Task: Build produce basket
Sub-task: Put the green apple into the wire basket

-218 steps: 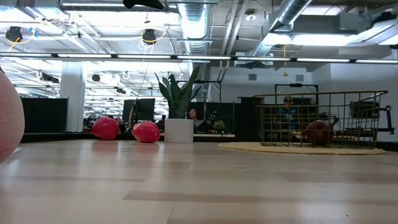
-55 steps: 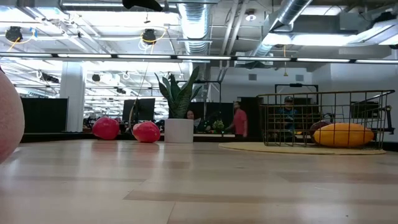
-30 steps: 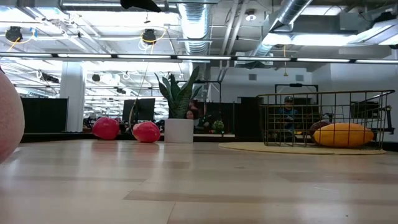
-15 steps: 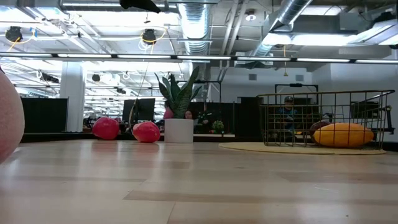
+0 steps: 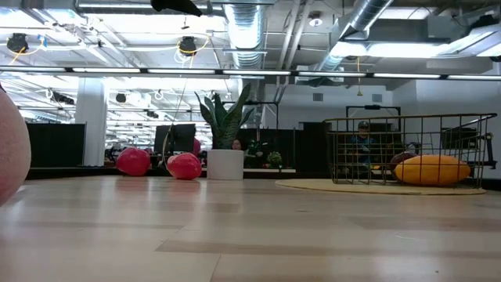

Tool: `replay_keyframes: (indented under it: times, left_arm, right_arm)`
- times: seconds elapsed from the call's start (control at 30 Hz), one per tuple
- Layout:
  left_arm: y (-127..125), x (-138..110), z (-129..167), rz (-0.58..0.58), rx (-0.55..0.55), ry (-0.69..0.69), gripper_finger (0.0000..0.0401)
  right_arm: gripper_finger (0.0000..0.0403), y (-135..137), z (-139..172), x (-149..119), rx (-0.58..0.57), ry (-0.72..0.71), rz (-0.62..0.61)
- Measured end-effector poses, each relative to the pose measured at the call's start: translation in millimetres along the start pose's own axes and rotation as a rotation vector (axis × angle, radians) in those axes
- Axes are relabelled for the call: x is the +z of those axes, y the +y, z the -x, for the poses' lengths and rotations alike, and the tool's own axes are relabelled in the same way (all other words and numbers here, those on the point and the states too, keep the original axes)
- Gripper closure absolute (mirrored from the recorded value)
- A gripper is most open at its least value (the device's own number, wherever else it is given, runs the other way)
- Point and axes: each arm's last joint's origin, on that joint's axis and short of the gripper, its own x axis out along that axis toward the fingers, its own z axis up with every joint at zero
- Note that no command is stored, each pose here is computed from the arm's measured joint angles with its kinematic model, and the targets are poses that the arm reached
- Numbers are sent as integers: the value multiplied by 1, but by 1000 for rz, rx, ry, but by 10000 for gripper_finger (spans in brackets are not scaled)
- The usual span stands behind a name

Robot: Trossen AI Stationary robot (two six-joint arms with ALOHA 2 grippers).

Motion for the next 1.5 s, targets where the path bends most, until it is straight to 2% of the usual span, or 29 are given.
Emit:
replay_keyframes:
  times: [0.17, 0.27, 0.67, 0.87, 1.27, 1.5]
  left_arm:
    - [0, 0, 0, -18, 2, 0, 53]
    - [0, 0, 0, -18, 3, 0, 53]
    - [0, 0, 0, -19, 2, 0, 53]
    - [0, 0, 0, -30, 3, 0, 53]
    - [0, 0, 0, -34, 3, 0, 53]
    - [0, 0, 0, -33, 3, 0, 53]
  right_arm:
    - [161, -2, 1, 6, 0, -4, -16]
    - [170, -2, 3, 11, 4, -9, -39]
    - [172, -17, 24, 25, 41, -186, -125]
    - [171, -31, 36, 30, 24, -221, -189]
    - [173, -37, 48, 48, 88, -309, -189]
    - [173, -30, 78, 63, 127, -441, -137]
